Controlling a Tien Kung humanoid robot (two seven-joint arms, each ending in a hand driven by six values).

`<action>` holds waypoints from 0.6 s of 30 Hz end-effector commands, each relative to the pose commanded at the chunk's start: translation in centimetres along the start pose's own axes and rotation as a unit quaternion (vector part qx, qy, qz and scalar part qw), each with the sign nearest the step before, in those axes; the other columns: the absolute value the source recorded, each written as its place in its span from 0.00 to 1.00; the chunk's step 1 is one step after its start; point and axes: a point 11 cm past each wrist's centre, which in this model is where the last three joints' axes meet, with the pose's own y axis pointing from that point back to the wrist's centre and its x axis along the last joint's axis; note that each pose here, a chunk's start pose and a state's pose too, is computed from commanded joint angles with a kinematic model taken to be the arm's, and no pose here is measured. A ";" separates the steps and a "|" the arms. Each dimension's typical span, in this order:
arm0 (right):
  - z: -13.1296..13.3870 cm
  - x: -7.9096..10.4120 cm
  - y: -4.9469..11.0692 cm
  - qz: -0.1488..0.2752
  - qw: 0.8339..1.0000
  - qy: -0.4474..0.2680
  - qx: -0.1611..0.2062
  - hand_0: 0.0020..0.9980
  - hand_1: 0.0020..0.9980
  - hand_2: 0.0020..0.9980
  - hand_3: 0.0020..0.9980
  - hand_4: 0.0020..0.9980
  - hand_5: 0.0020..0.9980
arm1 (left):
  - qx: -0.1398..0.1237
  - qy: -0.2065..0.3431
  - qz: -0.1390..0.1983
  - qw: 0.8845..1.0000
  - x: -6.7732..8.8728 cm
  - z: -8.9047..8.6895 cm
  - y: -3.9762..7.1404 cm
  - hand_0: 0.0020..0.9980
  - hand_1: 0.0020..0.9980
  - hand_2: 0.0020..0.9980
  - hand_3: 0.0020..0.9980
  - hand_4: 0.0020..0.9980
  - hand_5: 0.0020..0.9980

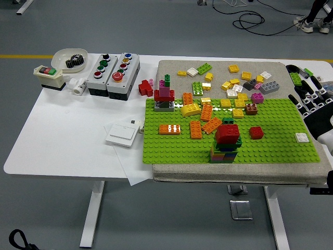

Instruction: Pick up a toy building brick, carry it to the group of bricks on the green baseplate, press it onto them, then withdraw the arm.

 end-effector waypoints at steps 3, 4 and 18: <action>0.2 0.0 0.0 0.001 1.000 -0.001 -0.002 0.75 0.68 0.76 0.76 1.00 0.81 | 0.000 0.000 0.000 1.000 0.0 0.0 0.0 0.67 0.70 0.71 0.59 0.67 0.66; 0.2 0.1 0.0 0.001 1.000 -0.002 -0.002 0.75 0.68 0.76 0.76 1.00 0.81 | 0.000 0.001 0.000 1.000 0.0 0.0 0.0 0.67 0.70 0.71 0.59 0.67 0.66; 0.4 0.1 0.1 0.001 1.000 -0.012 -0.008 0.70 0.65 0.74 0.73 1.00 0.80 | 0.000 0.001 0.000 1.000 0.0 0.0 0.0 0.67 0.70 0.71 0.59 0.67 0.66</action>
